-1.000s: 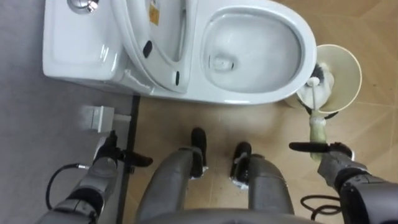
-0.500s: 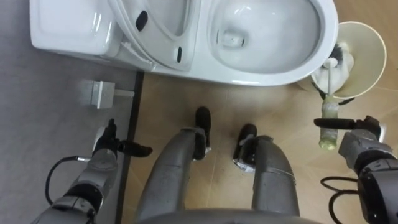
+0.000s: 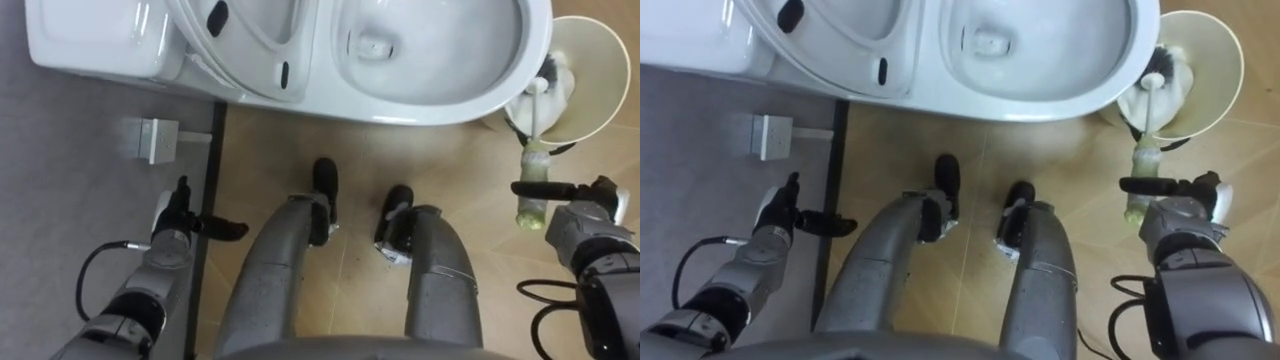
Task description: Brush toilet
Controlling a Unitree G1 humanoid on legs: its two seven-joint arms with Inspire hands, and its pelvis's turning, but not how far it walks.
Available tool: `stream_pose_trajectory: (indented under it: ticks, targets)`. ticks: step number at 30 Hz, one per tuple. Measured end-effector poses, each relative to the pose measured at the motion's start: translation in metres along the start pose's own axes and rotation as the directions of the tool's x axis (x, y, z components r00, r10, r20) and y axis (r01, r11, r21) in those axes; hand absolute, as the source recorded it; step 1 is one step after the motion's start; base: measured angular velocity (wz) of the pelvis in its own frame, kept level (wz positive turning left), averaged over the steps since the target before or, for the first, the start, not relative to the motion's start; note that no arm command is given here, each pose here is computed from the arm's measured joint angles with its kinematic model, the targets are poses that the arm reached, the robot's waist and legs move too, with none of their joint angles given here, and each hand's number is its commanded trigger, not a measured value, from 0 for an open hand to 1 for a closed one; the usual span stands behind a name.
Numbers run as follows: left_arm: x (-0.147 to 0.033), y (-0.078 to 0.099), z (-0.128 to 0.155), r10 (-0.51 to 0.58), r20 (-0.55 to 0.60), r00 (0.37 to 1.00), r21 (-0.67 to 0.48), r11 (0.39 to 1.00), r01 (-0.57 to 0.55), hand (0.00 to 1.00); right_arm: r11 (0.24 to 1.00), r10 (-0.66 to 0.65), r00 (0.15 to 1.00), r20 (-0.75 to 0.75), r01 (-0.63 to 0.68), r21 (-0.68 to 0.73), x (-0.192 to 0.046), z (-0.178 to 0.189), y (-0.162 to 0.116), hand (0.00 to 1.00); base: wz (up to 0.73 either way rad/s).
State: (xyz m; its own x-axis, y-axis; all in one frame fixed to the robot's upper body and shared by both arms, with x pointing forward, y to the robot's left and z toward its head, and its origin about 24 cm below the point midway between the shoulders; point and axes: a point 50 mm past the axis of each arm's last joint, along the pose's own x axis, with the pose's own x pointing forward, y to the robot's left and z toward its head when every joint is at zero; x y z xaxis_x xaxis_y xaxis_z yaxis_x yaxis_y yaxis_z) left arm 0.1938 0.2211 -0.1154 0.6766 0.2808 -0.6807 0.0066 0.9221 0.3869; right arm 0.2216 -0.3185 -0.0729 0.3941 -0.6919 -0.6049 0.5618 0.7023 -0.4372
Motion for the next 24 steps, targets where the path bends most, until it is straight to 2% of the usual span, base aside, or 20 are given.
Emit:
stream_pose_trajectory:
  ticks: [9, 20, 22, 24]
  targets:
    - [0.001, 0.007, 0.004, 0.016, 0.011, 1.000, 0.025, 1.000, -0.016, 0.00, 0.998, 0.051, 0.999, -0.009, -0.051, 0.023, -0.001, 0.001, 0.006, 0.00, 0.07]
    - [0.000, 0.006, 0.004, 0.014, 0.007, 1.000, 0.026, 1.000, -0.014, 0.00, 0.994, 0.105, 0.994, 0.006, -0.104, -0.043, -0.003, 0.000, 0.012, 0.00, 0.03]
    - [-0.001, 0.006, 0.005, 0.016, 0.012, 1.000, 0.025, 1.000, -0.017, 0.00, 0.993, 0.108, 0.994, 0.008, -0.107, -0.045, -0.003, 0.000, 0.012, 1.00, 0.02]
    - [-0.001, 0.005, 0.007, 0.016, 0.022, 1.000, 0.022, 1.000, -0.016, 0.00, 0.993, 0.113, 0.994, 0.014, -0.112, -0.045, -0.003, 0.002, 0.013, 1.00, 0.00]
